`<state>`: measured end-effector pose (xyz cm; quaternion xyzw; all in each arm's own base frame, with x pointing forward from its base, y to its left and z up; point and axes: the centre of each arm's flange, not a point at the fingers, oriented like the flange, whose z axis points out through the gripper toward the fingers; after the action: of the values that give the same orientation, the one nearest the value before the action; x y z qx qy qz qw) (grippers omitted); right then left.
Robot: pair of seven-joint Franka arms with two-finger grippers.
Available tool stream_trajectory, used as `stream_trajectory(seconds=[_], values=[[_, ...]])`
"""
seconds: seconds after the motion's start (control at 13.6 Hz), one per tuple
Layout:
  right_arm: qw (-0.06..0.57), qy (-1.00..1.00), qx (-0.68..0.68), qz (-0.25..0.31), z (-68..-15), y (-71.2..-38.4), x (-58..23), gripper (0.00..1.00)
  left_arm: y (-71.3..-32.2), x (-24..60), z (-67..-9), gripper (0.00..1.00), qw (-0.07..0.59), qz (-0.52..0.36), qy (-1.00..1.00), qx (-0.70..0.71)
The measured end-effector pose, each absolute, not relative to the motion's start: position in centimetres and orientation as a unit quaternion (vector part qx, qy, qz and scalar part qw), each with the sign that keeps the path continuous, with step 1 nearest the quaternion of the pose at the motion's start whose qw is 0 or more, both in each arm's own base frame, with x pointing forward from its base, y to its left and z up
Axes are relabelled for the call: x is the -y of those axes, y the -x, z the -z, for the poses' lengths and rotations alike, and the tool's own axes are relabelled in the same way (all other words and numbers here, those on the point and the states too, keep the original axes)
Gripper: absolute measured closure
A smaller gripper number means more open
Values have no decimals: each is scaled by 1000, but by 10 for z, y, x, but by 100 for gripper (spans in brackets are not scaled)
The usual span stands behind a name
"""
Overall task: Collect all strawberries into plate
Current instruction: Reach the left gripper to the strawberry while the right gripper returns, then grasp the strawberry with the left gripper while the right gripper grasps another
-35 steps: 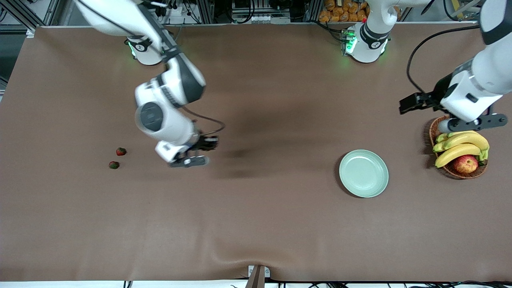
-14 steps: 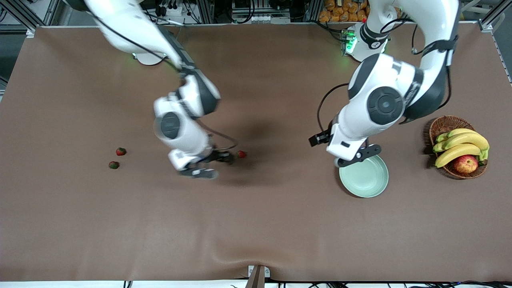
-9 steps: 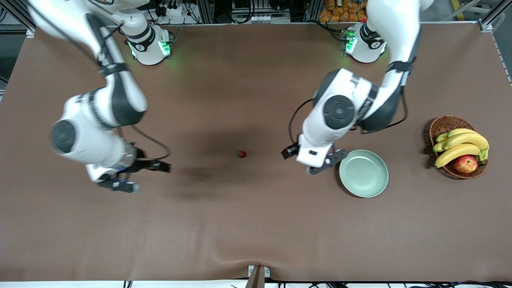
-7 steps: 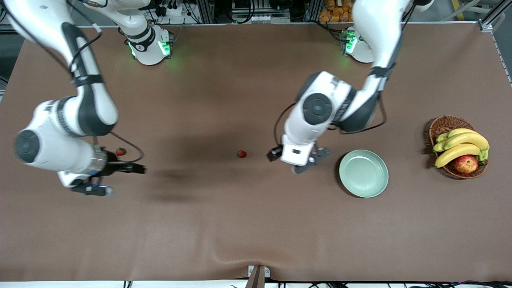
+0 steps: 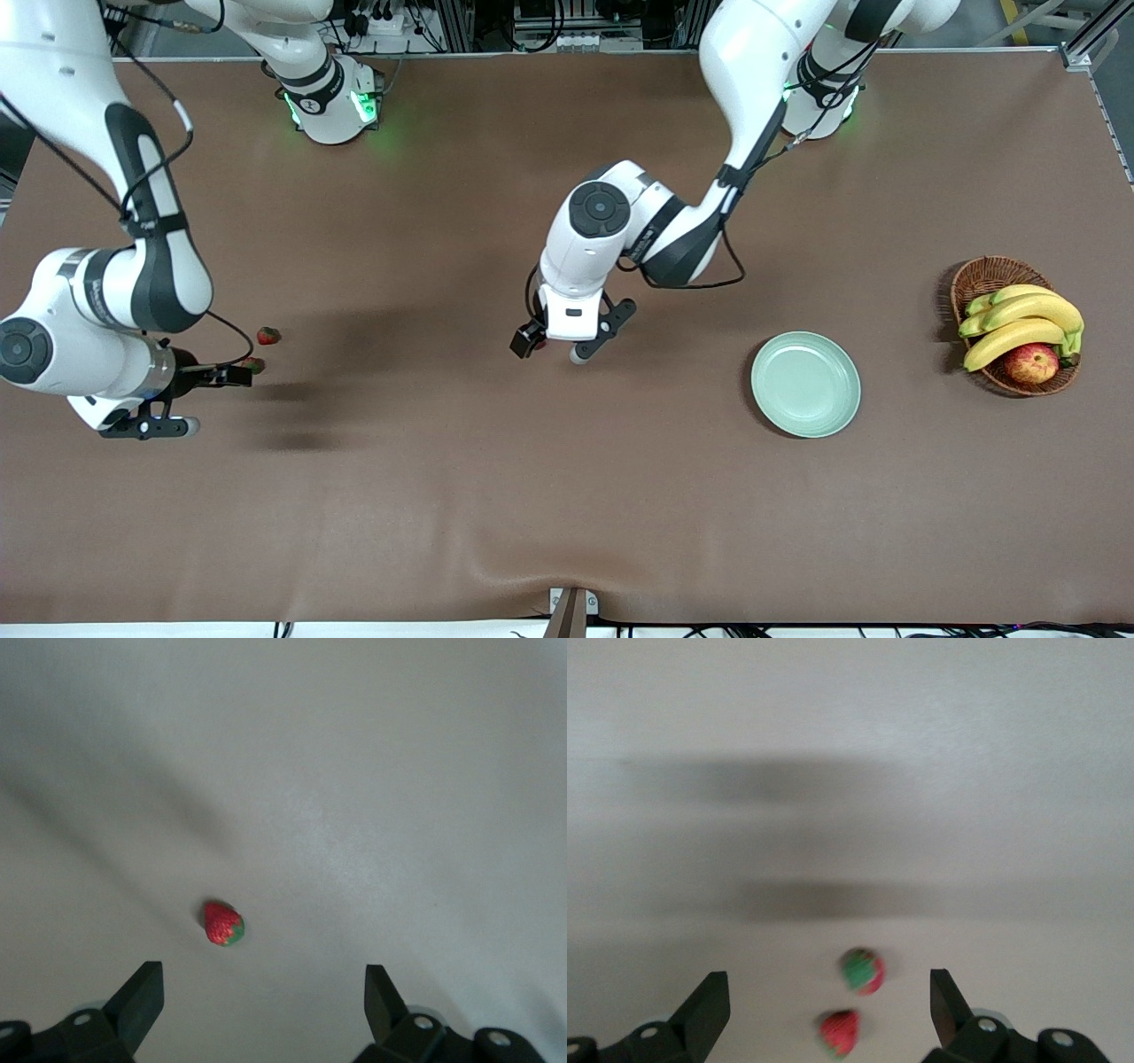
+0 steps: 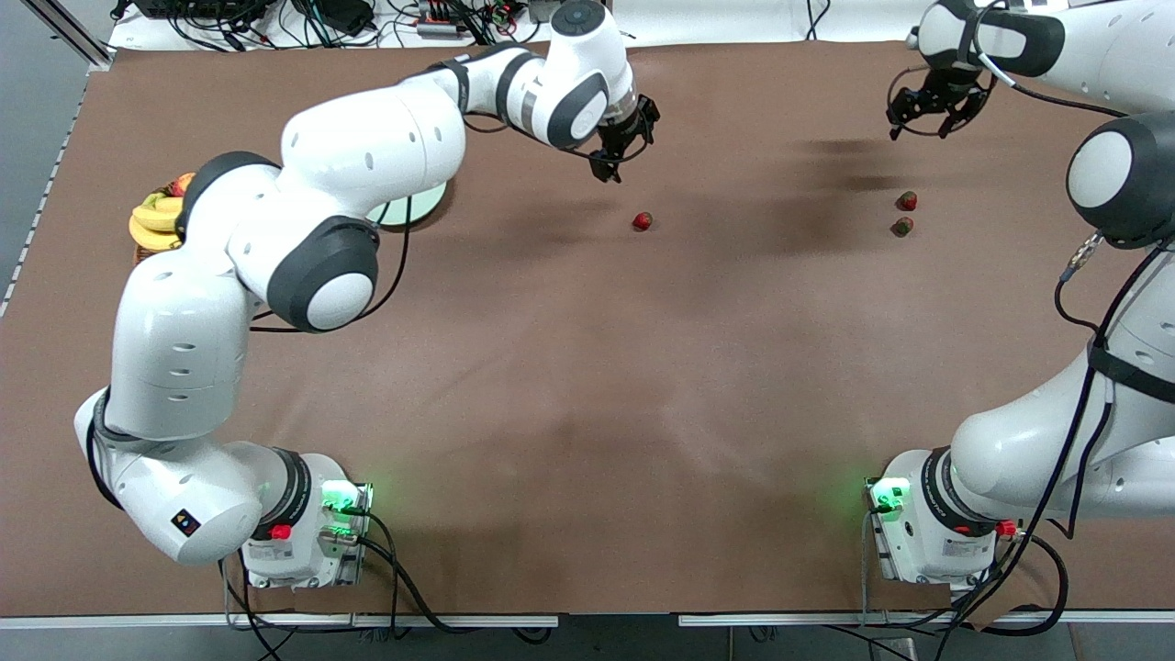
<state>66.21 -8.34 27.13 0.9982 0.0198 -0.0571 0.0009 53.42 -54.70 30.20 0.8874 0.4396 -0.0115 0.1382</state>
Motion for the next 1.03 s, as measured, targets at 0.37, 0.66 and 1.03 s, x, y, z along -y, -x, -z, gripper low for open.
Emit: stream_trajectory(seconds=[0.37,0.66,1.03], values=[[-10,-996,-32,77,-215,-654,110,0,-516,563,-267,0,114,43,-791,-599],[-16,-995,-39,92,-203,-646,100,0,-502,572,-239,0,94,57,-721,-684],[-23,-991,-41,124,-177,-629,95,0,-512,568,-208,0,116,53,-681,-721]])
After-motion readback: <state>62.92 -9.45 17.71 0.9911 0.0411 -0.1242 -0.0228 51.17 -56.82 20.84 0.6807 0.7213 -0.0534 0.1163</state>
